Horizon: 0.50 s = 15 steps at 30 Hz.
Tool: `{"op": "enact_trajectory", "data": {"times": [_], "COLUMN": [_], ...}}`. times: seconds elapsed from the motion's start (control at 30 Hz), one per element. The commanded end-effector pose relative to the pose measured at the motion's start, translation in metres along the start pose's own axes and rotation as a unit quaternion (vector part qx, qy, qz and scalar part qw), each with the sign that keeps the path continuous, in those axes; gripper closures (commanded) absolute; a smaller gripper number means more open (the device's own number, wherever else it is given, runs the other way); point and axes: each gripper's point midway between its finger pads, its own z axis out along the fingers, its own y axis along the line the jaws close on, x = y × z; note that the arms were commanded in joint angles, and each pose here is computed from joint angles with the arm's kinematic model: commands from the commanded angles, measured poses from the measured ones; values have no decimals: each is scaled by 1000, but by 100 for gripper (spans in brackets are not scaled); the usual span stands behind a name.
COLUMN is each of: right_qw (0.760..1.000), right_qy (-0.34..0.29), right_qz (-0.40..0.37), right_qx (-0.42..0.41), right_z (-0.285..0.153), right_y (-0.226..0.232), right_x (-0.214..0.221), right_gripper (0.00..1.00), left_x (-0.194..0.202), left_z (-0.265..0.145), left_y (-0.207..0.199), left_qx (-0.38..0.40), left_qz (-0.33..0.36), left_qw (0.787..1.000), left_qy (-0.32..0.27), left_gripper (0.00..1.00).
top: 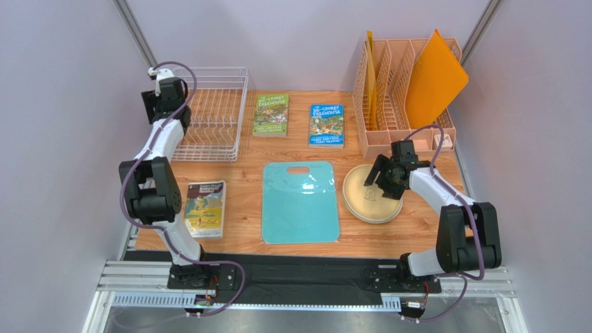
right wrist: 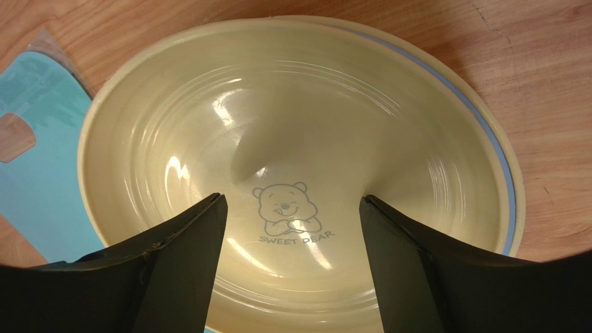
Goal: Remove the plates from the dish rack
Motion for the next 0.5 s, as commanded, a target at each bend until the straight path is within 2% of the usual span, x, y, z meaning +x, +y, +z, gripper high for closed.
{"op": "enact_trajectory", "data": {"times": [0.0,0.03,0.1,0.2,0.3,0.33,0.4,0.47], "right_qw": [999,999,998,997,996,996,994,994], "right_qy": [-43,-47,-59,-71,-89,-92,-103,-106], "right_qz": [-18,-17,-18,-19,-20,-21,-22,-24], "right_qx": [-27,-20,-19,-16,-12,-8,-13,-12], "right_z": [-11,-14,-21,-31,-44,-47,-55,-60], "right_y": [17,15,15,13,12,10,11,10], "right_x": [-25,-27,-30,-32,-34,-34,-36,-36], "right_gripper": [25,25,24,24,24,24,24,24], "left_x": [-5,1,3,5,4,5,5,2], "left_z": [12,16,18,19,18,17,15,12], "left_y": [-3,-4,-6,-5,-6,-5,-2,-3], "left_qx": [19,19,21,19,18,18,15,20], "left_qz": [0,5,6,8,-5,-4,-10,-7], "left_qw": [1000,1000,1000,1000,1000,1000,1000,1000], "left_qy": [1,10,13,15,16,18,16,12], "left_gripper": [25,30,33,44,67,78,84,99]}}
